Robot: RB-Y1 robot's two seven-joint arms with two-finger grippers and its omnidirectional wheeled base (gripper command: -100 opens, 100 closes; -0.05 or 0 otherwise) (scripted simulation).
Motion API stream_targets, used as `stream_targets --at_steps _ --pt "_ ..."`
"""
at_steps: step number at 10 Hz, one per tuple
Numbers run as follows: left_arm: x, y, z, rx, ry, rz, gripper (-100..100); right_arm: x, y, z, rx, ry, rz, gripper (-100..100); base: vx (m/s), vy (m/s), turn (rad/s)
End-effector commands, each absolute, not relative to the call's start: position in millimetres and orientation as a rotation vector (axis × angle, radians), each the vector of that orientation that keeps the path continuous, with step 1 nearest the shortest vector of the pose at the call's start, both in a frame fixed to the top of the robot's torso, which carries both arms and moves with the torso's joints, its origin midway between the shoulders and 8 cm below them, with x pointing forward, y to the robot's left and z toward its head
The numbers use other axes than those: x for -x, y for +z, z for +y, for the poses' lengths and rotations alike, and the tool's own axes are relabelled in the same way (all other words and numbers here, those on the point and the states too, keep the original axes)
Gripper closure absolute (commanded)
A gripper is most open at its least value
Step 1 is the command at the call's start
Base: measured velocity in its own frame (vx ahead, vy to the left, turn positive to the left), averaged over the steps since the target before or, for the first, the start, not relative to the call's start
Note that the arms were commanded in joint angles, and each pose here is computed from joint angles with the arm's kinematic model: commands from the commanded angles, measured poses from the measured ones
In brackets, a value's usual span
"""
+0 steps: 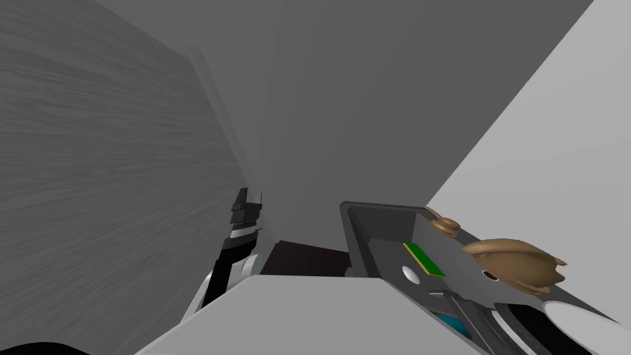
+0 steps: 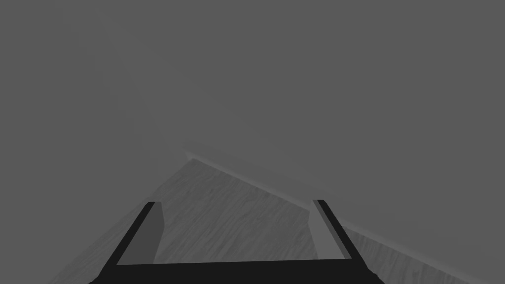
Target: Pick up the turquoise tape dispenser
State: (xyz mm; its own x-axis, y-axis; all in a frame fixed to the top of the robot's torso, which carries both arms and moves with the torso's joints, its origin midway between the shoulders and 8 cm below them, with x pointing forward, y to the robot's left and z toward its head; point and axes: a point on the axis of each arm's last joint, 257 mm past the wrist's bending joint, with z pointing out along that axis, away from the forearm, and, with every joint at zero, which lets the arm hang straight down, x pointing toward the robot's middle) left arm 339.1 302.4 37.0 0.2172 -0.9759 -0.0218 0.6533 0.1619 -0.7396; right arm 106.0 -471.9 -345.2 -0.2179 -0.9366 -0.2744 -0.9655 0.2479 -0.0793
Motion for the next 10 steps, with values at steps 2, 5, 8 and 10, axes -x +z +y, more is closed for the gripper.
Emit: stream_targets --at_steps 2,5,8,10 --pt "-339 37 302 0.685 -1.259 0.577 0 -81 -347 -499 1.924 0.163 2.279 -100 -0.006 -0.008 0.081" --pt "-339 37 302 0.685 -1.259 0.577 0 -81 -346 -500 1.926 0.163 2.279 0 -0.003 -0.001 0.013" --pt "-339 37 302 0.685 -1.259 0.577 0 -59 -365 -505 1.857 0.156 2.332 -100 -0.015 0.012 0.195" --pt "-339 37 302 0.685 -1.259 0.577 0 -59 -367 -506 1.848 0.156 2.339 -100 -0.012 0.008 0.063"
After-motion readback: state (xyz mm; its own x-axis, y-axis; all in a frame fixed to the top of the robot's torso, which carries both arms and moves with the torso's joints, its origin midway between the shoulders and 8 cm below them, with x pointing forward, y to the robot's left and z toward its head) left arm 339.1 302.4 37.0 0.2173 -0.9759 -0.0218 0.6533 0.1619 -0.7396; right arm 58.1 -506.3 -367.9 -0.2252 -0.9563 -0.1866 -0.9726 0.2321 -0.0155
